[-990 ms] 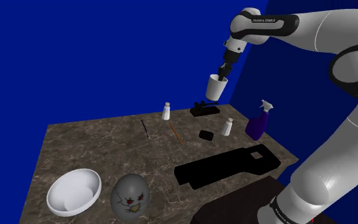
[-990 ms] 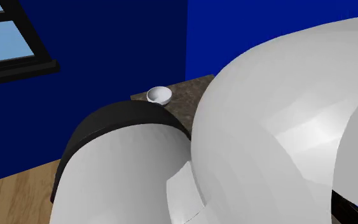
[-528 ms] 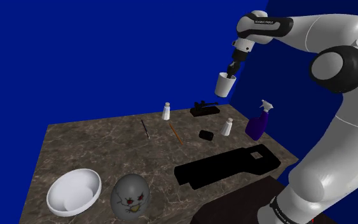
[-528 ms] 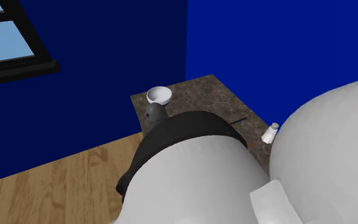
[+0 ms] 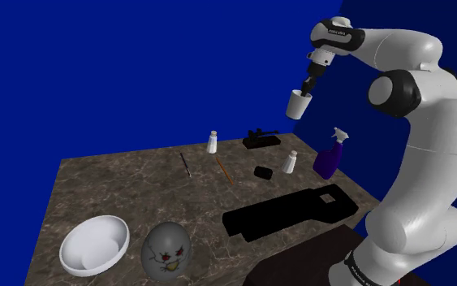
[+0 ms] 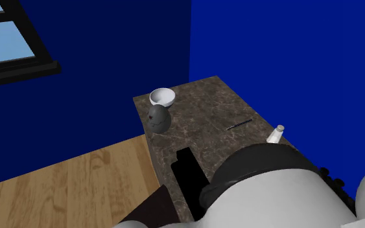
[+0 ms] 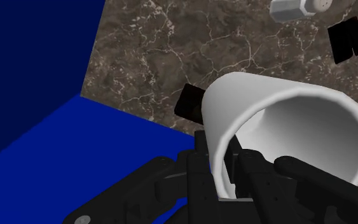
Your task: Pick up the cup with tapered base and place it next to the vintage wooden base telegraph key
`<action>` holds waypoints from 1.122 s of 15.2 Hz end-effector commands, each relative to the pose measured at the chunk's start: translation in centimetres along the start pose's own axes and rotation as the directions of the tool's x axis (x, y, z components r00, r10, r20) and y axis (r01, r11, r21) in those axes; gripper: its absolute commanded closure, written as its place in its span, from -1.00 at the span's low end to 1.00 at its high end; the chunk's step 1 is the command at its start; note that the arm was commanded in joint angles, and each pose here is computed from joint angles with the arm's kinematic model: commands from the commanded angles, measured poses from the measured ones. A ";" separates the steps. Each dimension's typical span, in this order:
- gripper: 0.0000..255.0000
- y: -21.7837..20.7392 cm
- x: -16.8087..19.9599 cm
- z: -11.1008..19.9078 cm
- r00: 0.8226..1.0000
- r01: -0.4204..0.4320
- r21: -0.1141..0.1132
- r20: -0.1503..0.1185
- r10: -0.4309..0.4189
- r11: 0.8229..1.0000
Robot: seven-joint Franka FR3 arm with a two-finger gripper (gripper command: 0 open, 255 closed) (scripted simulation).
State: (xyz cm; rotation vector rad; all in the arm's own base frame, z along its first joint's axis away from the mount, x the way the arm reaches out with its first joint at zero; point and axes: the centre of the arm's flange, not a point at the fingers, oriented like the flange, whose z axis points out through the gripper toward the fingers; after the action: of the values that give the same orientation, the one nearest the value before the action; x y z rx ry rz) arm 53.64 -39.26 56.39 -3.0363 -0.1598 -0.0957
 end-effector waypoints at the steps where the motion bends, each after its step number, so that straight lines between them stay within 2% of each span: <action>1: 1.00 2.7 -0.2 -0.4 1.000 0.002 0.000 0.000 -0.002 1.000; 3: 1.00 5.5 -0.5 -0.7 1.000 0.002 0.000 0.000 -0.002 1.000; 17: 1.00 6.2 -1.0 6.7 1.000 0.002 0.000 0.000 -0.002 1.000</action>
State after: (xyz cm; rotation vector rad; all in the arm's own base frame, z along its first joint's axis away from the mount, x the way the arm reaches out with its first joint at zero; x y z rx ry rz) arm 53.77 -44.78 49.55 -3.0359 -0.1622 -0.0947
